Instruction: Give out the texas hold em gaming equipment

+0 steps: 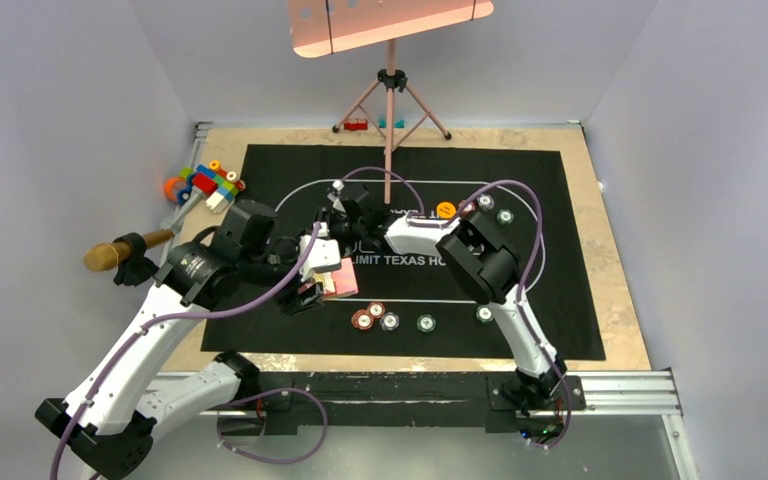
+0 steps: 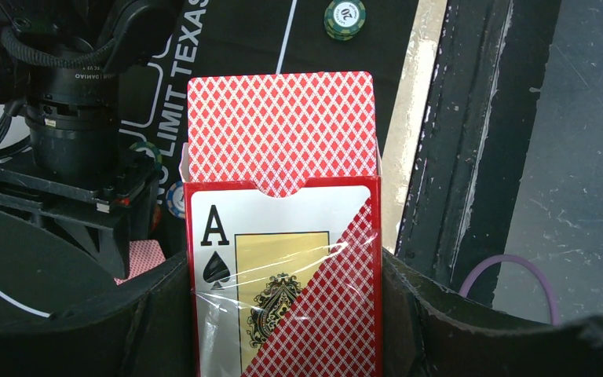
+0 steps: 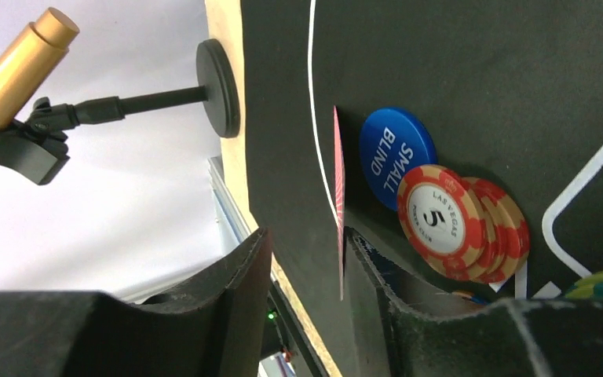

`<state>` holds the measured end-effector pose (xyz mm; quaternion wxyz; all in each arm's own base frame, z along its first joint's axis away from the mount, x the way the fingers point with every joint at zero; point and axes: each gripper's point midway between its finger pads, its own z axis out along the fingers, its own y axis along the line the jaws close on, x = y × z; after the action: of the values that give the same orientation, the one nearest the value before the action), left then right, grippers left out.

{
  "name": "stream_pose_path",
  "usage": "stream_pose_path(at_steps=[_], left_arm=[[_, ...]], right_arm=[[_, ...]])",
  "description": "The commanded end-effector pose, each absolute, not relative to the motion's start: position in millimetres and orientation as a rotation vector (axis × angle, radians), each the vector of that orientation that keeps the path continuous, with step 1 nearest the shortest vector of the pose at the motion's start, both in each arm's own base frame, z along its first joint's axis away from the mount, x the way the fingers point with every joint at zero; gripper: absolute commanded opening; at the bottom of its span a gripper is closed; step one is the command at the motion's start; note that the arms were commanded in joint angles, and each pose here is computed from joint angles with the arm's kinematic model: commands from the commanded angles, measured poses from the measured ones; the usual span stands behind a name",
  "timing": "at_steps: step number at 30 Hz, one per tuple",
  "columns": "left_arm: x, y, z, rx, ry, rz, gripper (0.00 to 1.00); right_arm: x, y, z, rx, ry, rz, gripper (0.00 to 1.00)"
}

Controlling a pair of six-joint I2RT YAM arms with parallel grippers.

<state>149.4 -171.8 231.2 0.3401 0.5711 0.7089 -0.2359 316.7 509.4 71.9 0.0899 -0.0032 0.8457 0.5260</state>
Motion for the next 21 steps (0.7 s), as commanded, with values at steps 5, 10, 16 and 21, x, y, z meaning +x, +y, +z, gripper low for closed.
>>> stream_pose_path(at_steps=[5,10,16,21], left_arm=[[150.6,-178.8,255.4,1.479,1.740,-0.623,0.07],[149.1,-177.8,252.0,1.483,1.747,-0.625,0.07],[150.6,-178.9,252.4,1.482,1.743,-0.625,0.07],[151.3,-178.6,252.1,1.479,1.743,-0.621,0.07]], right_arm=[[314.4,488.3,129.6,-0.123,2.450,1.458,0.50],[307.0,456.2,163.7,-0.164,2.400,1.413,0.62],[288.9,404.6,186.6,-0.189,2.415,1.307,0.79],[268.8,355.9,224.3,-0.151,2.294,1.403,0.87]])
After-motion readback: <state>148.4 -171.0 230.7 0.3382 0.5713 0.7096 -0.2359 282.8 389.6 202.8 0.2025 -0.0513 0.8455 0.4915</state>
